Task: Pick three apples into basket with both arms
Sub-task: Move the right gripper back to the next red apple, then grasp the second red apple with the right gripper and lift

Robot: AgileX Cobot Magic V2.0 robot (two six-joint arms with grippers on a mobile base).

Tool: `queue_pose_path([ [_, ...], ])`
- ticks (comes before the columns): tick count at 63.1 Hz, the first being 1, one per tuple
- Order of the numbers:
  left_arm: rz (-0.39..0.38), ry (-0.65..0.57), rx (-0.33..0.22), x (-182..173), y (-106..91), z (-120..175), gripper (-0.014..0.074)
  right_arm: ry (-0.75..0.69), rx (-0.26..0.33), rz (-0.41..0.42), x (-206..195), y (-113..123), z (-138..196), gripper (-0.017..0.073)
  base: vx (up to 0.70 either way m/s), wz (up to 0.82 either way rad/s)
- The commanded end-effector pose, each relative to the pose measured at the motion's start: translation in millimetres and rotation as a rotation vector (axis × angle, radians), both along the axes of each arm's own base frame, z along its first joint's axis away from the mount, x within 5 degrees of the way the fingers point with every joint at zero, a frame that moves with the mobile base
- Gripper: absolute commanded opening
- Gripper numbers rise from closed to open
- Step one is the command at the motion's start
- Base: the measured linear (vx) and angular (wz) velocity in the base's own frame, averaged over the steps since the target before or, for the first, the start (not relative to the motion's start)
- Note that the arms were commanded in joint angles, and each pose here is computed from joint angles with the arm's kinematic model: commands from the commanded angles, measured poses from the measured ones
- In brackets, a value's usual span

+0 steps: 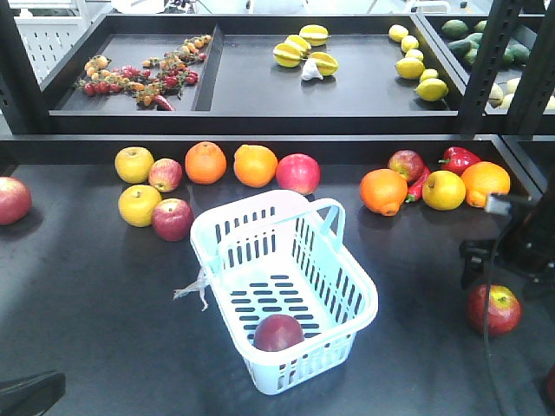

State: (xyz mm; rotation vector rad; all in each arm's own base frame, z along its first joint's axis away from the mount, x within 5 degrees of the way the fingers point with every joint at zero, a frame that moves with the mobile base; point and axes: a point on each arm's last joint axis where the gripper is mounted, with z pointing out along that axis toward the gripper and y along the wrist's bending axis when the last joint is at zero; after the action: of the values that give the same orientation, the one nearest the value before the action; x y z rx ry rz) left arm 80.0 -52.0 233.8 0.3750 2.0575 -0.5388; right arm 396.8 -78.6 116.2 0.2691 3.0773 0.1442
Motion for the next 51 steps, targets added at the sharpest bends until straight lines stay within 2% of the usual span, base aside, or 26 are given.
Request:
queue_pose_path([
  [1,0.030,-0.055,-0.044,4.2,0.0,11.1,-0.0008,-0.051,-0.023,0.001,5.2,-2.6,17.0,0.0662,0.00,0.00],
  [12,0.032,-0.057,-0.045,4.4,0.1,11.2,-0.0008,-0.020,-0.022,0.005,5.0,-3.0,5.6,0.0632,0.00,0.00],
  [18,0.032,-0.057,-0.045,4.4,0.1,11.2,-0.0008,-0.025,-0.023,0.005,5.4,-3.2,5.6,0.0584,0.00,0.00],
  [24,0.032,-0.057,-0.045,4.4,0.1,11.2,-0.0008,-0.013,-0.017,0.004,4.3,-2.6,5.5,0.0502,0.00,0.00],
  [32,0.032,-0.057,-0.045,4.4,0.1,11.2,-0.0008,0.007,0.003,0.033,1.3,-0.4,10.2,0.0345,0.00,0.00],
  [41,0.032,-0.057,-0.045,4.4,0.1,11.2,-0.0008,-0.047,0.054,0.073,-1.1,6.0,37.3,0.0166,0.00,0.00],
  [51,0.032,-0.057,-0.045,4.4,0.1,11.2,-0.0008,-0.181,0.088,0.101,-11.3,14.6,97.2,0.0026,0.00,0.00],
])
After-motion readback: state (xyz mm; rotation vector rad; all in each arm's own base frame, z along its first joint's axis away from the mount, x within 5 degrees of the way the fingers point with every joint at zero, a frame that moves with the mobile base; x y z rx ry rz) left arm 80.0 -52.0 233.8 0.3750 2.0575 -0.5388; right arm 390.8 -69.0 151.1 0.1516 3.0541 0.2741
